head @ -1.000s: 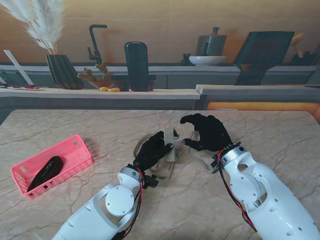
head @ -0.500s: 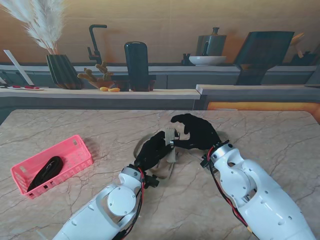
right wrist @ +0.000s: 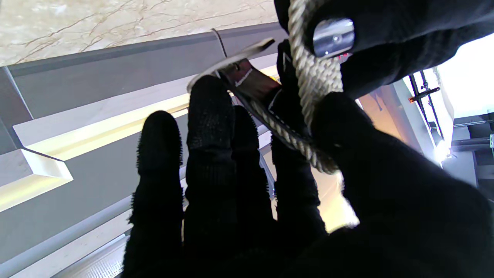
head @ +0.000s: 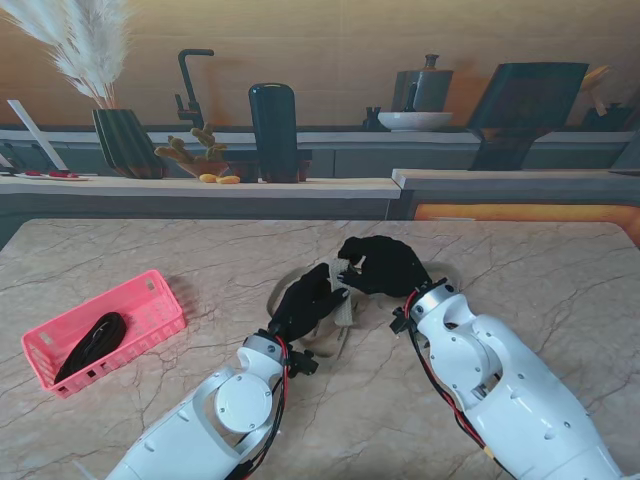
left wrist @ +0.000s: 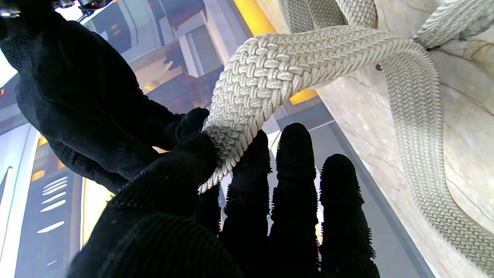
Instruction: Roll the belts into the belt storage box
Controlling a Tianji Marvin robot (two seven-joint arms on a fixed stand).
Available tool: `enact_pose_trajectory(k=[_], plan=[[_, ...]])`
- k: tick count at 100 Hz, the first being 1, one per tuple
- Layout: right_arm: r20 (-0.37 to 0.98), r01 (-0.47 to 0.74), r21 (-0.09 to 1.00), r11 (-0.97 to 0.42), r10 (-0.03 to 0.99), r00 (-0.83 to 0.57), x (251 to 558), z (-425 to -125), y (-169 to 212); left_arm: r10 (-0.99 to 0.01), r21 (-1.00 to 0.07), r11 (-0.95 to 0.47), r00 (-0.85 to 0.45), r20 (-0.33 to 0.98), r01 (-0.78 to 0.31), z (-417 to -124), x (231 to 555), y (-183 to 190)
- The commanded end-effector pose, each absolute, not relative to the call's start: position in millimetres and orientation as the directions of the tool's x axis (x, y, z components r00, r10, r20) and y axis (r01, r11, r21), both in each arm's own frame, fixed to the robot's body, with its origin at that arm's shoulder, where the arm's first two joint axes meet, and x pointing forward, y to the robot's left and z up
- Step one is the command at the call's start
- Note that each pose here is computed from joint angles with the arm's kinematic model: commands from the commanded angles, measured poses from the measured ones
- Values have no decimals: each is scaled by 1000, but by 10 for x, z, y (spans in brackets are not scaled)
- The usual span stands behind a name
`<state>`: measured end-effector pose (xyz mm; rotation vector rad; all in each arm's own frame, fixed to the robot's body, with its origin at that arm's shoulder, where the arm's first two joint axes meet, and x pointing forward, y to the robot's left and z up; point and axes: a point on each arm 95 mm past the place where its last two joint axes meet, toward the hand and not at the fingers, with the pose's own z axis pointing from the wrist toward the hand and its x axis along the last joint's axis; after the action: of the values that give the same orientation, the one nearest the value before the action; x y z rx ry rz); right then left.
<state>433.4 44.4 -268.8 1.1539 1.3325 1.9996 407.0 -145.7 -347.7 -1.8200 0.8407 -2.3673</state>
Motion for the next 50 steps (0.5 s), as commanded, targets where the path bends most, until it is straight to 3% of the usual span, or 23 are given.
enact_pose_trajectory(k=[1,50], plan=[[398,76,901,-428,742,-540,4294,-2691,485,-344,-431,-857,-310,887,-283,-3468,4068,-1486],[480,73,847,-526,699,-530,4212,-2668,496,-351,-431,-860,-295,888,-274,-3480,4086,-1478]])
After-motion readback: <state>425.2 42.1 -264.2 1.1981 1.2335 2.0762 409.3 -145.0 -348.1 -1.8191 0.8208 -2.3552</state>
